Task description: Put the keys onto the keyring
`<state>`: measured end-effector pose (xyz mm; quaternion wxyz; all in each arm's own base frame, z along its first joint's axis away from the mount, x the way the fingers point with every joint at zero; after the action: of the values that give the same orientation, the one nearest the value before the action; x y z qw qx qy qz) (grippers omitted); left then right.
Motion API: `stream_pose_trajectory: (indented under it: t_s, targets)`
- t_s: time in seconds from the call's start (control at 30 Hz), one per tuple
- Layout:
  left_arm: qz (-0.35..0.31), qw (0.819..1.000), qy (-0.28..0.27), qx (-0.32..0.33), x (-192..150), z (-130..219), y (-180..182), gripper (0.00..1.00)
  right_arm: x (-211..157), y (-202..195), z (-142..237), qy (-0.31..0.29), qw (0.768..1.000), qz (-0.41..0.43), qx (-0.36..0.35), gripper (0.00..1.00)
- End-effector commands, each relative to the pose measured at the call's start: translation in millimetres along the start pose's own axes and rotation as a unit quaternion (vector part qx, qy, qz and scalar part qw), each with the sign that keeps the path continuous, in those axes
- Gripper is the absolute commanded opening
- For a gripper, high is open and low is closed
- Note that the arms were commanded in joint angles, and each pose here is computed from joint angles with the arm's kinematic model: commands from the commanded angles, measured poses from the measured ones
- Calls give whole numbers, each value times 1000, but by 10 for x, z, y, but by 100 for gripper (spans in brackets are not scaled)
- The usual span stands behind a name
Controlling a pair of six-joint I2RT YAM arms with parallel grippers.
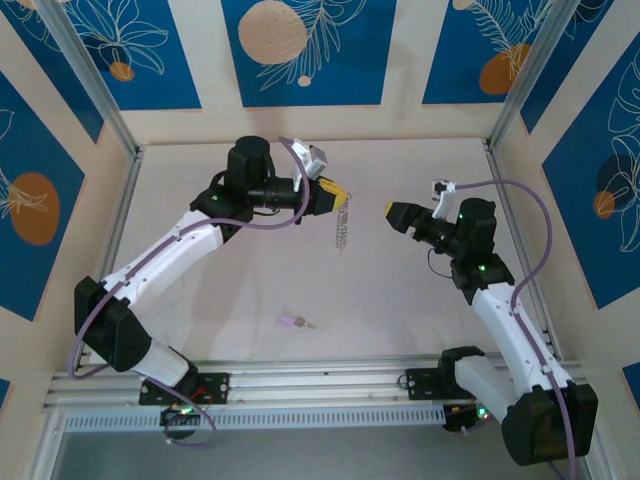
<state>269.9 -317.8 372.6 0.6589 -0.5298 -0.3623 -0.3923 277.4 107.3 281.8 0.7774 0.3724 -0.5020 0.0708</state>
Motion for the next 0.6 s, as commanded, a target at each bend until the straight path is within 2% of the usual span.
stream_pose_trajectory:
  t_s: [0.0, 0.17, 0.3, 0.47, 0.57]
  targets:
    - [-38, 999, 26, -8, 4, 78, -147, 0, 39, 244, 57, -8, 996, 37, 82, 69]
    - [-36, 998, 42, -20, -38, 80, -180, 0, 76, 490, 67, -28, 979, 66, 191, 59]
    - [-29, 998, 47, -33, -66, 82, -214, 0, 94, 736, 54, -20, 959, 94, 268, 51]
    - [-21, 997, 46, -50, -78, 75, -242, 0, 76, 967, -1, -8, 947, 119, 300, 39]
    - [-18, 997, 46, -59, -78, 63, -254, 0, 91, 1031, -3, -12, 943, 128, 306, 37]
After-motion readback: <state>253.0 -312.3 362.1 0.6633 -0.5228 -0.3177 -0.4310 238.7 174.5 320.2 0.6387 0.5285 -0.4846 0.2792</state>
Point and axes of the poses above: each hand's point on the last joint's axis, 136 mm out from that joint toward the fingers, its own z axis back along the fingers, its own y axis along the line the jaws close on, x = y × z, the point moved 4 cm from there along z, back along the fingers, and after that the axes turned 13 degrees about z, right-handed, at the moved point
